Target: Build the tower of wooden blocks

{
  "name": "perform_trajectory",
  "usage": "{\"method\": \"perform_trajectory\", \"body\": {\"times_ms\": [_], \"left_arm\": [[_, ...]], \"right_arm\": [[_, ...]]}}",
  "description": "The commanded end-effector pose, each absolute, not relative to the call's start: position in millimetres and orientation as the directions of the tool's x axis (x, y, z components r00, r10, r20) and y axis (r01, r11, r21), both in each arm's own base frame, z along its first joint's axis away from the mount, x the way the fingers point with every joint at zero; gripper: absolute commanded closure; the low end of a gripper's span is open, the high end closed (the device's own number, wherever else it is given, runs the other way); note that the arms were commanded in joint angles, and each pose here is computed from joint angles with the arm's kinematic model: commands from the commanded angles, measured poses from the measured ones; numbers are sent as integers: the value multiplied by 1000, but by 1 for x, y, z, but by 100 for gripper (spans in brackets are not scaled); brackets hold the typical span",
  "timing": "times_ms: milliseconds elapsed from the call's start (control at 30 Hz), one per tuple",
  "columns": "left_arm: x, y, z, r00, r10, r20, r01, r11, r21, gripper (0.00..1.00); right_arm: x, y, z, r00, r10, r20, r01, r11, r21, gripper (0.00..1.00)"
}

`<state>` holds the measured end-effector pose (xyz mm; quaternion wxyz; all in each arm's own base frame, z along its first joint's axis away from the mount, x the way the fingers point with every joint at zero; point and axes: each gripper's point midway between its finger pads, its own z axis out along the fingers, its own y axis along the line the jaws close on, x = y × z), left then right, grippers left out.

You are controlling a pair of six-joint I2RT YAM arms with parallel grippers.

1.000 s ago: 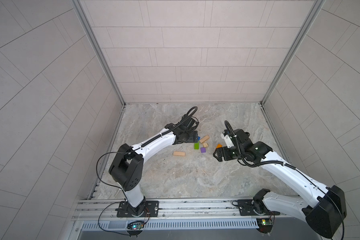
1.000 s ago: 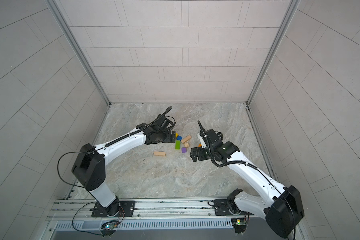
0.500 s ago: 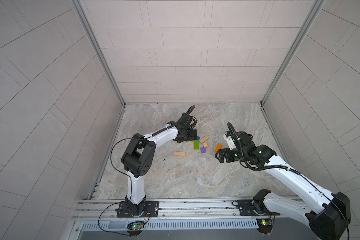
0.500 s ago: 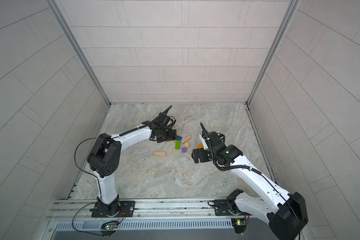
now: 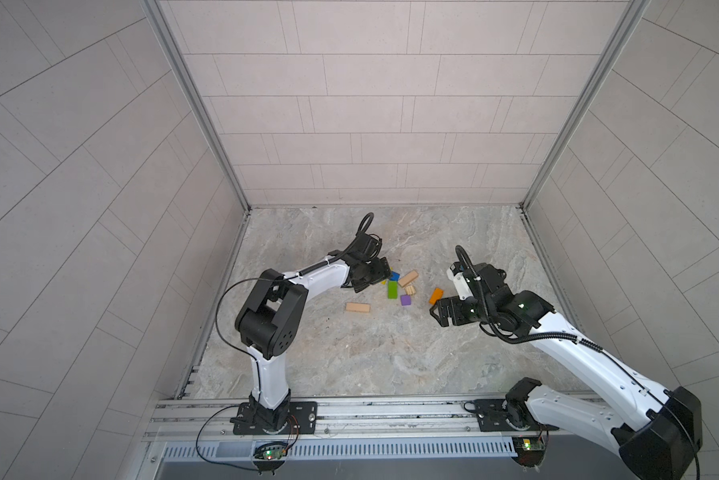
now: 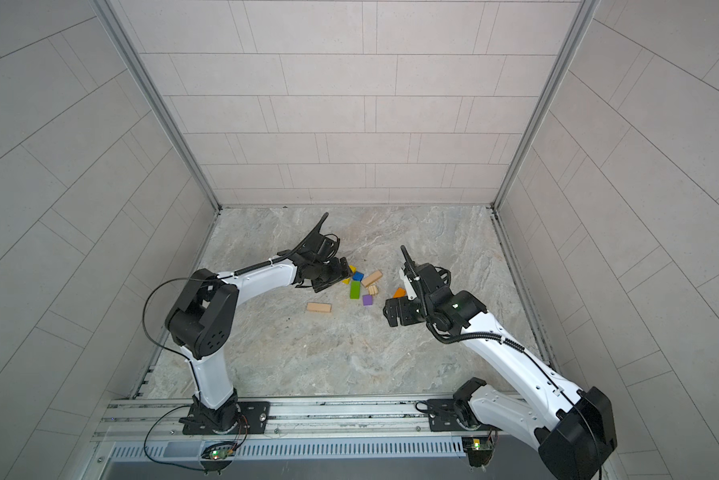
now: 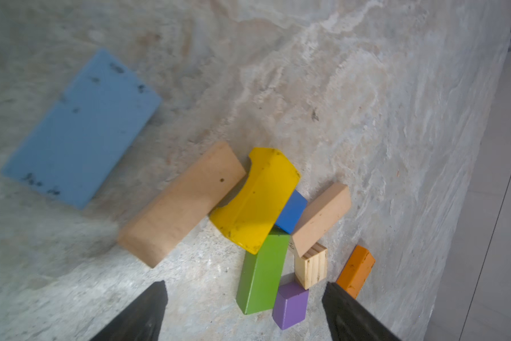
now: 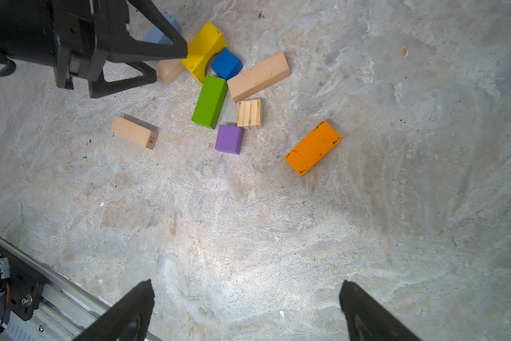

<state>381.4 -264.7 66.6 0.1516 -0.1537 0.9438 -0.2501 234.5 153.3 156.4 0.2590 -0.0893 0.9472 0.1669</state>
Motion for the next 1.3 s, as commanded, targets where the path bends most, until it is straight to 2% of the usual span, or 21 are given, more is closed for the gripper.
{"method": "perform_trajectory", "body": {"times_ms": [0,100,333,567,1267], "left_arm": [[395,-260,92,-827,-521,-210,-354,774,-525,9],[398,-250,98,-797,-548,-253,-408,798,-444,9],[403,-248,94,-758,-618,-208,-521,766,-378,8],[409,-235,101,-753,-613,-241,-560,788,-255,5],[411,-244,56,-711,-702,-43,-689,707,-161,7]], "right_arm": [[232,152,151,-857,-87,-509,-250,932,261,1],[232,152,151,-856,-86,-510,-250,932,263,1],[231,149,150,-854,-92,-512,-251,935,251,1],[231,148,150,-849,-94,-519,-252,937,242,1],[232,147,149,-839,-94,-536,-258,936,241,1]]}}
